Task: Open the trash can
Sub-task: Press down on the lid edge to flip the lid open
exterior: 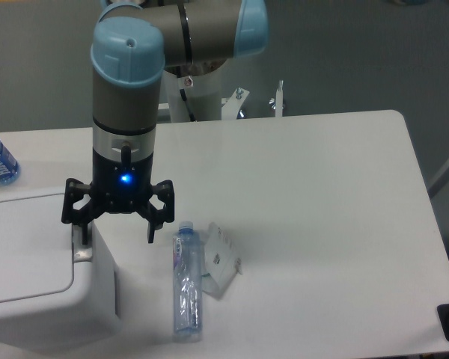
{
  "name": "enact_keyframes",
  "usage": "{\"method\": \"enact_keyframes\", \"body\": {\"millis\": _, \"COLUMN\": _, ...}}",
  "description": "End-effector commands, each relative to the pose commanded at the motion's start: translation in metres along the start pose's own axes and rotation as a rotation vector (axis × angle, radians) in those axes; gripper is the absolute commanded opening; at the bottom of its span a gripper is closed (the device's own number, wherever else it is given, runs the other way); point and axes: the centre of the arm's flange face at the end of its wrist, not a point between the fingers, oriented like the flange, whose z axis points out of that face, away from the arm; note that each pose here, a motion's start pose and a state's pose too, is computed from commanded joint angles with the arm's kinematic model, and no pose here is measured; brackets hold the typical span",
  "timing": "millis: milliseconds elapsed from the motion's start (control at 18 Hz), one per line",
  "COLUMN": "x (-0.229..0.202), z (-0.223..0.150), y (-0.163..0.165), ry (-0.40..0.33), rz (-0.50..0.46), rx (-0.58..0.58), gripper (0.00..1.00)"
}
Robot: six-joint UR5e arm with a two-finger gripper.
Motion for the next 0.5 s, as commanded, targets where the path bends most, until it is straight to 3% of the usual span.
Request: {"method": "enact_keyframes", "body": {"millis": 500, "x": -0.0007, "z": 0.0027, "y": -0.0016, "ry": 0.0, "rz": 0.003, "rx": 0.004, "gripper": 1.0}}
